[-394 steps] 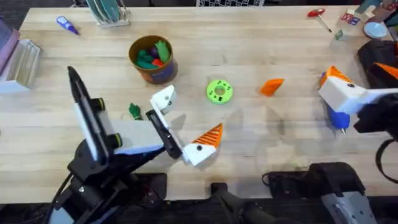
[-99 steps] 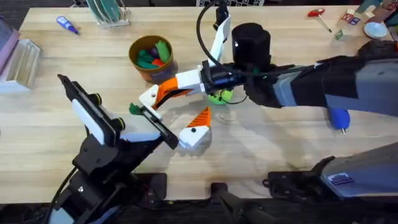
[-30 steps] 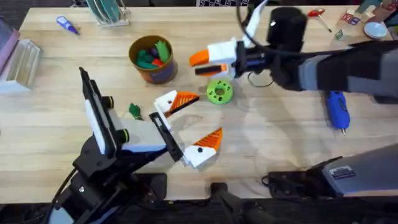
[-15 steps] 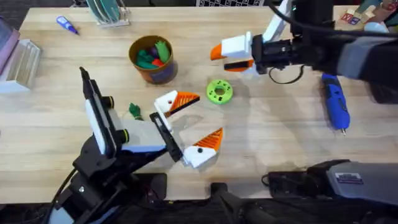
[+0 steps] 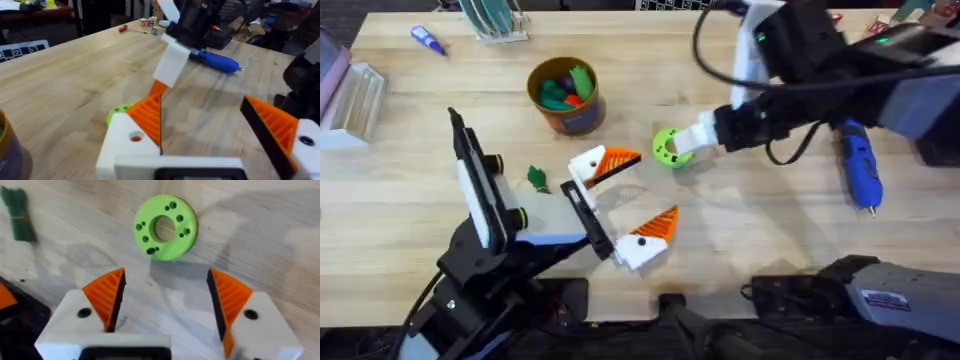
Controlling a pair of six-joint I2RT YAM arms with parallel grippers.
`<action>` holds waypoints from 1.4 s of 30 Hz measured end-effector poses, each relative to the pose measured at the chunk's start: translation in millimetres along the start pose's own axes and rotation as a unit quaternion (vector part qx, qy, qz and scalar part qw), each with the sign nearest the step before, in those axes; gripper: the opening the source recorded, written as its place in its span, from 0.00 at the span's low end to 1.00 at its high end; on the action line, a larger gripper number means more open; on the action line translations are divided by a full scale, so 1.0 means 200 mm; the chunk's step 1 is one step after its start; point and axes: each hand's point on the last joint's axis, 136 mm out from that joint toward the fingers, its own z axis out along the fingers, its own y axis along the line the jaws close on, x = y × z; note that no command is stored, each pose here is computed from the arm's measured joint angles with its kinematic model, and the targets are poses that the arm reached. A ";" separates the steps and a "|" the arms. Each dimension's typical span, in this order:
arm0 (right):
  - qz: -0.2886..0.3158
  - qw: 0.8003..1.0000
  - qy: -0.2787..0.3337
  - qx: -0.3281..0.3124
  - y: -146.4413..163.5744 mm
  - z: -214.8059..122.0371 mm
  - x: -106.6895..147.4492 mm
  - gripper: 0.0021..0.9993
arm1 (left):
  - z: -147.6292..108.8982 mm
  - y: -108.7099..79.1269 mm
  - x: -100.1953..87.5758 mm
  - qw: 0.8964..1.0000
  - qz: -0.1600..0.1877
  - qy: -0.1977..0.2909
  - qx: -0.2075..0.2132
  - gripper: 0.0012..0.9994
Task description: Pick up the gripper from the table and insert it into the empty holder that is missing its gripper. Then pick up a screw, insert it into the mounting hole, and use the screwdriver to tighten it. Finally, clean up the table by picking up the vegetable and placing it into the bucket.
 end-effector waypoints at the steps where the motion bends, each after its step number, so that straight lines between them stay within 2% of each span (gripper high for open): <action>1: -0.008 1.000 0.005 0.007 0.00 0.02 0.01 0.92 | 0.00 0.00 0.00 1.000 0.000 0.000 0.000 0.99; 6: -0.039 0.998 0.031 0.030 0.03 0.10 0.06 0.77 | 0.00 0.00 0.00 1.000 0.000 0.000 0.000 0.99; 17: -0.059 0.996 0.027 0.057 0.06 0.24 0.02 0.58 | 0.00 0.00 0.00 1.000 0.000 0.000 0.000 0.99; 22: -0.072 0.996 0.021 0.051 0.10 0.27 0.00 0.50 | 0.00 0.00 0.00 1.000 0.000 0.000 0.000 0.99; 35: -0.072 0.996 0.026 0.054 0.10 0.32 0.00 0.19 | 0.00 0.00 0.00 1.000 0.000 0.000 0.000 0.99; 39: -0.070 0.996 0.027 0.054 0.10 0.33 0.00 0.03 | 0.00 0.00 0.00 1.000 0.000 0.000 0.000 0.99; 42: -0.070 0.996 0.027 0.057 0.09 0.33 -0.01 0.01 | 0.00 0.00 0.00 1.000 0.000 0.000 0.000 0.99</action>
